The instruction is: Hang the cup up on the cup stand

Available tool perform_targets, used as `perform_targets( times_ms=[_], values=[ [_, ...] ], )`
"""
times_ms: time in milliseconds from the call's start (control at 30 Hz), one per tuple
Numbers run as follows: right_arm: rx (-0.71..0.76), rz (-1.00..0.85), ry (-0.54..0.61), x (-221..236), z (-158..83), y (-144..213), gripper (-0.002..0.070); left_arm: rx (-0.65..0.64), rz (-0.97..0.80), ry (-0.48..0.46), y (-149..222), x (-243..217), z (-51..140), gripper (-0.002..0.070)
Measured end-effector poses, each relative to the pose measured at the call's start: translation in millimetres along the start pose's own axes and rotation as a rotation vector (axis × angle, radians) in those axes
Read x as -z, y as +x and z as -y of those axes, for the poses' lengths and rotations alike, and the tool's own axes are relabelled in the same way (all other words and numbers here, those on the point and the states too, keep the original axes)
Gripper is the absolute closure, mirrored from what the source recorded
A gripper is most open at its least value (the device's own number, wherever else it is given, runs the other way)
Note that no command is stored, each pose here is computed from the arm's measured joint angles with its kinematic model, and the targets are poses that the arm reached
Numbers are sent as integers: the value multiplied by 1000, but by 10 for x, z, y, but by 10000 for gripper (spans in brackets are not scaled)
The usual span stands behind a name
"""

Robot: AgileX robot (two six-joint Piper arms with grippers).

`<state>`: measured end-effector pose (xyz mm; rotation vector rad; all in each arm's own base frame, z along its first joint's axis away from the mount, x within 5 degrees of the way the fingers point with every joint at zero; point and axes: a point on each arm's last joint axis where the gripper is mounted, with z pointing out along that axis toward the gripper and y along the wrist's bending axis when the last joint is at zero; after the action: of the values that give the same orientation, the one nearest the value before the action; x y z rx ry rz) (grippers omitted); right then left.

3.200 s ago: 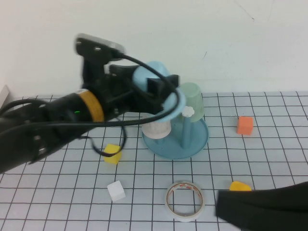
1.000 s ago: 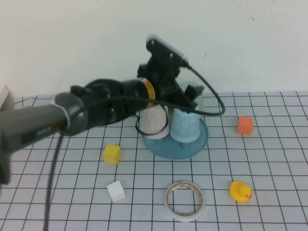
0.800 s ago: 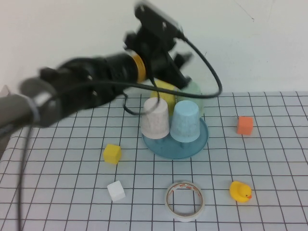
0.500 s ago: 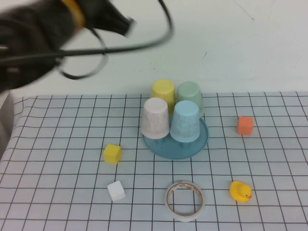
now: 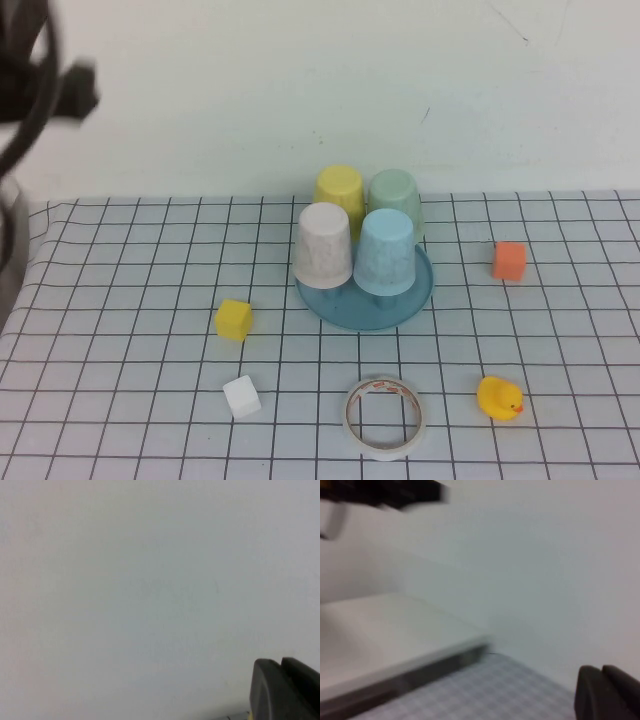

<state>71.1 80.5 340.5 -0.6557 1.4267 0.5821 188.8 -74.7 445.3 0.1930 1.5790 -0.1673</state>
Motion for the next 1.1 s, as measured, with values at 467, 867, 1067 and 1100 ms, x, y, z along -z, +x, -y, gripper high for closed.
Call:
perform_targets(
  times_ms=[467,867,1067,1100],
  values=[
    [226,-712,-946,-323,-868,436,678,424,-94,176,856,609,19,676],
    [460,-942,-150,-556,-182,153,678,296,-75,189,868,620,22,676],
    [336,-845,-79,-364,-123,297,678,181,-38,197,844,619,24,676],
    [308,-856,-65,-327,-114,356,678,165,-33,197,841,619,24,677]
  ],
)
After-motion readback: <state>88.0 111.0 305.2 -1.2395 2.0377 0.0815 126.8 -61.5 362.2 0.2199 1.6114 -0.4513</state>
